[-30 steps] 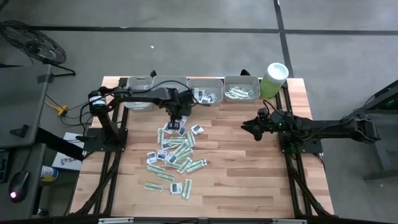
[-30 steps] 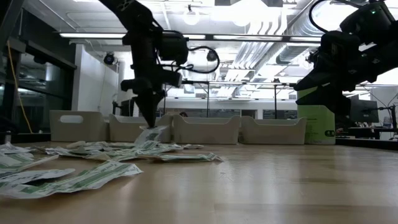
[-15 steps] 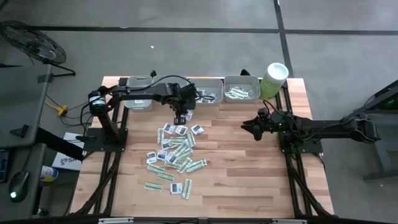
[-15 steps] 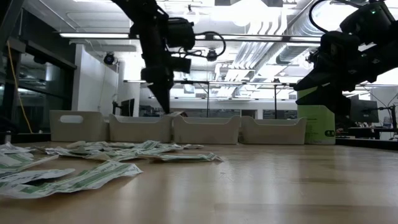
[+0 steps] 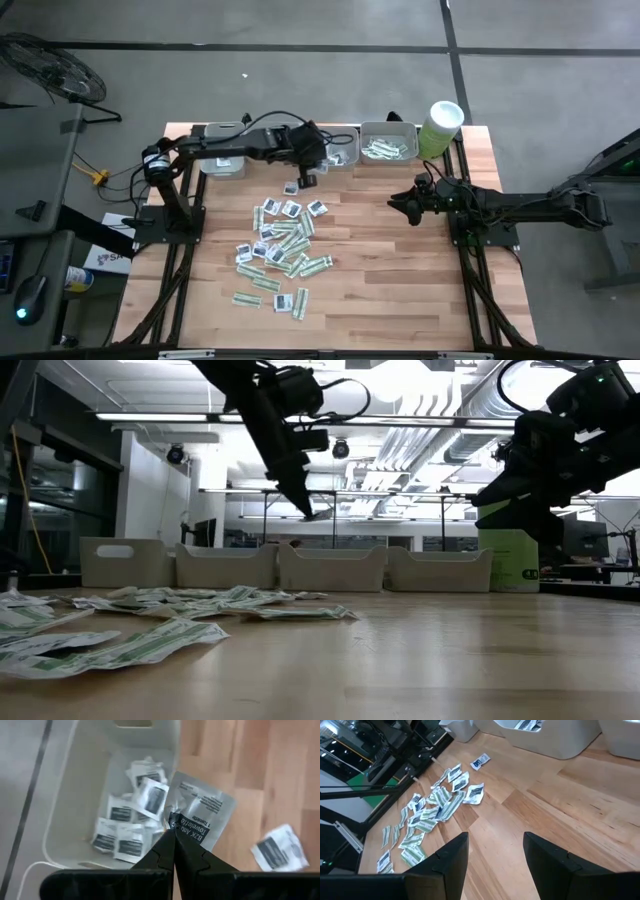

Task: Pick & Place First Aid Supplies
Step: Put the gray towelette pack into the middle right gray bin

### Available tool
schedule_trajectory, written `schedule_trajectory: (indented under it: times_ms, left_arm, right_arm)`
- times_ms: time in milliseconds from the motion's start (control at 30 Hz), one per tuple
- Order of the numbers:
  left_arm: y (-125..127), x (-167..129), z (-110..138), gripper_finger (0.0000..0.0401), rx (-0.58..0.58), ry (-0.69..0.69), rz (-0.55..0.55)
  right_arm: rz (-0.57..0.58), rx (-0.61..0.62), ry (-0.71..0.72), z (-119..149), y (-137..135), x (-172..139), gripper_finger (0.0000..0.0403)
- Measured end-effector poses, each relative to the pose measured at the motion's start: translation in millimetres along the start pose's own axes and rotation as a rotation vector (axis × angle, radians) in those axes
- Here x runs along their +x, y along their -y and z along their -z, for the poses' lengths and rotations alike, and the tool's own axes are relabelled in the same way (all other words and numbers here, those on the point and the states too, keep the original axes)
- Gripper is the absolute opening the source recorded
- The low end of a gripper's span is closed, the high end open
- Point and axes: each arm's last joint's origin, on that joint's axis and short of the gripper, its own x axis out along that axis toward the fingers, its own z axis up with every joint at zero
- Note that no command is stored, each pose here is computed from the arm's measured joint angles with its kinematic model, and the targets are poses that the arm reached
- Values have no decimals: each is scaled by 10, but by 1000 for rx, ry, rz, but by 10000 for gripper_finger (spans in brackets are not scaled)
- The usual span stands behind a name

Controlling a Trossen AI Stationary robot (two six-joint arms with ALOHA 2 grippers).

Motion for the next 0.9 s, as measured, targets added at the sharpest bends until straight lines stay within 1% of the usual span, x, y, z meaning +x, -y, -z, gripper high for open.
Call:
schedule_trajectory:
  times_ms: [233, 300, 467, 733, 900]
  left_arm:
    - [-219, 144, 31, 0, -65, 20, -38]
    - [-285, 194, 92, 0, -88, -10, -29]
    - [-414, 343, 146, 0, -128, -38, -14]
    - [-486, 516, 60, 0, -135, -34, -17]
    - [-485, 604, 54, 0, -138, -52, -20]
  right_arm:
    - [16, -8, 14, -4, 5, 0, 183]
    - [19, -8, 16, -5, 6, 0, 183]
    - [24, -8, 18, -4, 8, 0, 183]
    - [30, -8, 15, 0, 12, 0, 183]
    - [30, -8, 15, -1, 12, 0, 183]
